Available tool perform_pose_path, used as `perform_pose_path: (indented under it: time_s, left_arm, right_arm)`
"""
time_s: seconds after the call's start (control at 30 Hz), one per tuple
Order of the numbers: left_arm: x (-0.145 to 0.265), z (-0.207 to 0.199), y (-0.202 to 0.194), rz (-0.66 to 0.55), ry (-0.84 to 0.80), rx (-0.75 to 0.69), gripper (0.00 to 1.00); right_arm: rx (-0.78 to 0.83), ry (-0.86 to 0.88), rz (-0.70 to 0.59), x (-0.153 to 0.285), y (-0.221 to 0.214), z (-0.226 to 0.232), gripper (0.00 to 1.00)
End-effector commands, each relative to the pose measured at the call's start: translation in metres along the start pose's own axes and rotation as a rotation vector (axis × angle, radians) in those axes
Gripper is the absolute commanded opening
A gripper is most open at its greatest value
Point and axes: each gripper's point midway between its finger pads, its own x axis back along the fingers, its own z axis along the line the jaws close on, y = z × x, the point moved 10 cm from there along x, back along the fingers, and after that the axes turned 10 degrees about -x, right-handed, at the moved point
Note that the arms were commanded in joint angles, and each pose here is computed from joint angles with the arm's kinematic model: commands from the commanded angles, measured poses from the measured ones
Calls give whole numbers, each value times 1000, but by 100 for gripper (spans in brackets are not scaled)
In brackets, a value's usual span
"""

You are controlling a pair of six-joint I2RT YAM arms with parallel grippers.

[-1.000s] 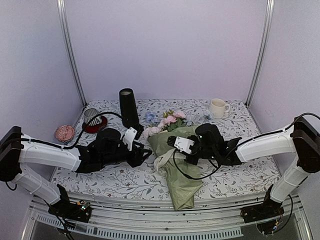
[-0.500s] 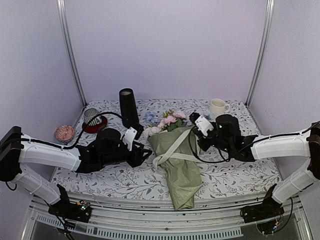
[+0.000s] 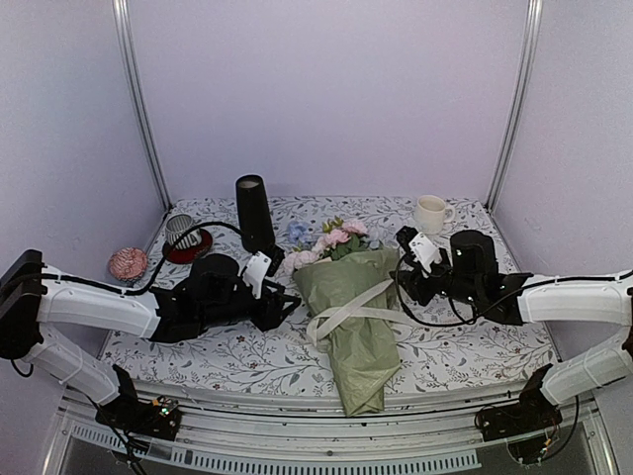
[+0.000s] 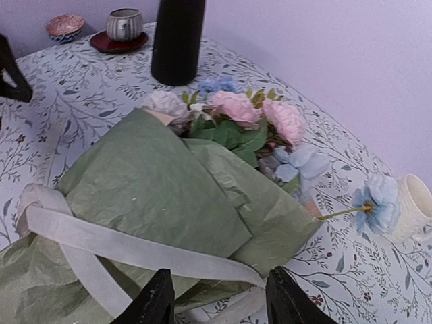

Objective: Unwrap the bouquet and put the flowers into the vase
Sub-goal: Untie the half-tied ribbon from the folded wrapping paper.

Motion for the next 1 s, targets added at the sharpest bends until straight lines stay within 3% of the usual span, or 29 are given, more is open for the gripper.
perform_pose_path:
  time_s: [0.0, 0.53, 0.97]
  left_arm:
    - [-4, 2, 6, -13, -3, 11, 52]
    - [-6, 2, 6, -9, -9, 12, 52]
    - [-2, 2, 1, -6, -6, 18, 52]
  right_arm:
    - [126, 141, 42, 2, 4, 22, 49]
    - [345, 226, 82, -4, -4, 65, 49]
    - [442, 92, 181, -23, -24, 69, 49]
